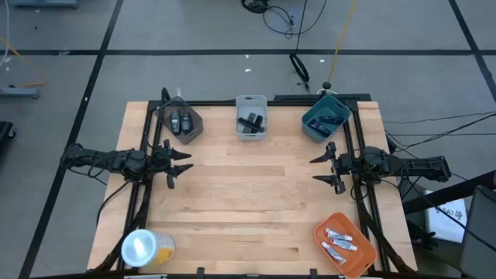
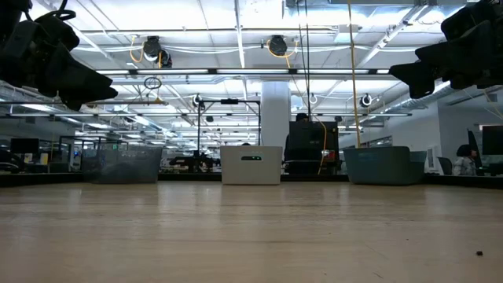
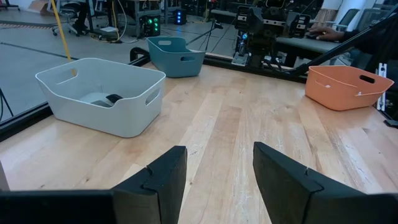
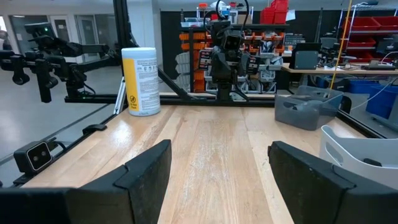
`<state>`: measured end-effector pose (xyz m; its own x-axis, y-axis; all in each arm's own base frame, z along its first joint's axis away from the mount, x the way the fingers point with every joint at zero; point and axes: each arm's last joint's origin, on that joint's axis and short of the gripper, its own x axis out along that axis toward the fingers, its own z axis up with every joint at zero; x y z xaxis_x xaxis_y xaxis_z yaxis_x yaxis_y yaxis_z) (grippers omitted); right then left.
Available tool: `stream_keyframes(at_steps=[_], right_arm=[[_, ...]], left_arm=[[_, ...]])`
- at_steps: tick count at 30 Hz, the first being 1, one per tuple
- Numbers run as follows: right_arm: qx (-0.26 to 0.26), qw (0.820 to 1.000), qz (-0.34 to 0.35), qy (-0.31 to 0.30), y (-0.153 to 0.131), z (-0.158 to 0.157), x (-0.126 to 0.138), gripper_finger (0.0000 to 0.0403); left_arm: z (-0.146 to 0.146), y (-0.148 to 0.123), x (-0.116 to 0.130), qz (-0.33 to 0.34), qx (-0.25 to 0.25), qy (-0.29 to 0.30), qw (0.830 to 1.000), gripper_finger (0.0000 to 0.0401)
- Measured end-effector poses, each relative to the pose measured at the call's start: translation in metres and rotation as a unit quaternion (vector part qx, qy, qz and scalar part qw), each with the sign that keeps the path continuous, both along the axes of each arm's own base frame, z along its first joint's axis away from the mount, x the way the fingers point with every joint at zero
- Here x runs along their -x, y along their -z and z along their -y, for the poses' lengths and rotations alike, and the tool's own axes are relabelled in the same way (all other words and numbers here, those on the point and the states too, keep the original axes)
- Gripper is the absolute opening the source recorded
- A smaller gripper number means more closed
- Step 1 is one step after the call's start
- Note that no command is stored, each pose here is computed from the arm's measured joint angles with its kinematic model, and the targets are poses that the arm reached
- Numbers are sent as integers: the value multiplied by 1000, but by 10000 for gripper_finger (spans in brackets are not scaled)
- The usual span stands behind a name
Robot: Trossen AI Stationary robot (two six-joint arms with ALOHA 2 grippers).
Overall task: Pick & Place Travel size toiletries
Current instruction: Return to Home Position
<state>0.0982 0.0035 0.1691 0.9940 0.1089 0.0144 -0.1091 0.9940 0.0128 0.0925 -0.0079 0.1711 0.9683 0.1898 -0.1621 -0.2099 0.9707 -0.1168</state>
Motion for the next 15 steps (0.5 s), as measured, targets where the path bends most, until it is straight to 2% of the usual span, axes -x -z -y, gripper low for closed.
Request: stream_keyframes(at_steps=[15], right_arm=[[0,1000,0,0,0,0,0,262]], left_arm=[[0,0,0,0,0,0,1000,184]])
